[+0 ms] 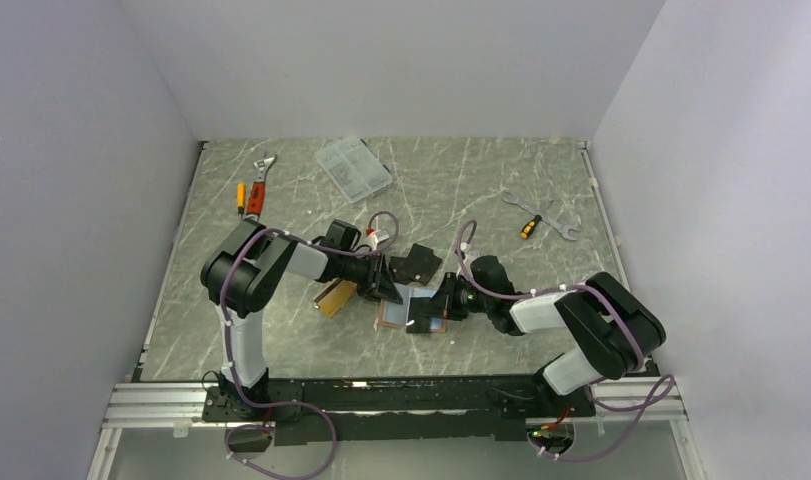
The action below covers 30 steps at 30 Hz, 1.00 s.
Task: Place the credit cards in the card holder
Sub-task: Insert the credit card into the card holder.
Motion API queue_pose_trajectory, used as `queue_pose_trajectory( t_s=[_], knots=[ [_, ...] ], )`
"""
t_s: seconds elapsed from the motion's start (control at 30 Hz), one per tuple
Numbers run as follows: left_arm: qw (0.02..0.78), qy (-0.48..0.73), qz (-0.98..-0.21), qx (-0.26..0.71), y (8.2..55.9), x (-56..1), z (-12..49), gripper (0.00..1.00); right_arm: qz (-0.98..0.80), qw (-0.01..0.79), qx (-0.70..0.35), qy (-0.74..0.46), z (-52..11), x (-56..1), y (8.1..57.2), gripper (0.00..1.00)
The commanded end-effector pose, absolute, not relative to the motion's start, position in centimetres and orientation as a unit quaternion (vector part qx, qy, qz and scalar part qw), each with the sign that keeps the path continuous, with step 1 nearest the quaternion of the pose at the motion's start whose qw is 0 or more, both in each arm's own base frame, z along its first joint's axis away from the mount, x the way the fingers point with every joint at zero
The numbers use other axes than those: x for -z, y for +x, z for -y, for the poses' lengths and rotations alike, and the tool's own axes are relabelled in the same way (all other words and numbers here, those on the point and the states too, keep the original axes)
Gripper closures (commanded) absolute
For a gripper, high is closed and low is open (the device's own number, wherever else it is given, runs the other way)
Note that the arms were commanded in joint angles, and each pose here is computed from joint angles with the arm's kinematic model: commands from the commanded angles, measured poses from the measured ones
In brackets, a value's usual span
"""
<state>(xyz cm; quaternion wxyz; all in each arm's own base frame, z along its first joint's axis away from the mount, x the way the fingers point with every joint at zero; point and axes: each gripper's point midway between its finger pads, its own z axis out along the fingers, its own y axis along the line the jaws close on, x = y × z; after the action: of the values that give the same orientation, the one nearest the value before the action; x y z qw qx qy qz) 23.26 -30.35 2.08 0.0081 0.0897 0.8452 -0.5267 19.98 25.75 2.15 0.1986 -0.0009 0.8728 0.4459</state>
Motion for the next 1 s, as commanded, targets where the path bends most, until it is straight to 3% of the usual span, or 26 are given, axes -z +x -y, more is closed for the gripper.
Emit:
queue_pose_trajectory(
  t_s=[0.0, 0.17, 0.3, 0.5, 0.6, 0.7, 0.97],
  knots=[
    [0.026, 0.102, -0.843, 0.528, 24.0, -2.5, 30.1, 0.75, -0.897, 0.179, -0.405, -0.016, -24.4, -0.8, 19.0, 0.85],
    [0.024, 0.095, -0.844, 0.528, 24.2, -2.2, 29.9, 0.75, -0.895, 0.176, -0.41, -0.016, -24.4, -1.8, 19.5, 0.77],
    [0.026, 0.092, -0.843, 0.529, 24.4, -2.1, 29.7, 0.75, -0.891, 0.176, -0.419, -0.013, -24.3, -2.5, 19.8, 0.77],
    [0.026, 0.088, -0.847, 0.523, 24.7, -2.0, 29.0, 0.74, -0.884, 0.179, -0.432, 0.001, -24.3, -2.8, 20.6, 1.0],
    [0.022, 0.094, -0.855, 0.51, 24.8, -1.9, 28.6, 0.63, -0.881, 0.183, -0.435, 0.015, -24.1, -2.8, 20.8, 1.0],
    [0.022, 0.115, -0.859, 0.499, 24.6, -2.5, 27.9, 0.6, -0.876, 0.196, -0.439, 0.033, -23.4, -3.4, 21.3, 1.0],
    [-0.016, 0.214, -0.876, 0.432, 21.6, 0.0, 26.5, 0.66, -0.864, 0.219, -0.451, 0.044, -23.4, -4.5, 22.3, 1.0]
  ],
)
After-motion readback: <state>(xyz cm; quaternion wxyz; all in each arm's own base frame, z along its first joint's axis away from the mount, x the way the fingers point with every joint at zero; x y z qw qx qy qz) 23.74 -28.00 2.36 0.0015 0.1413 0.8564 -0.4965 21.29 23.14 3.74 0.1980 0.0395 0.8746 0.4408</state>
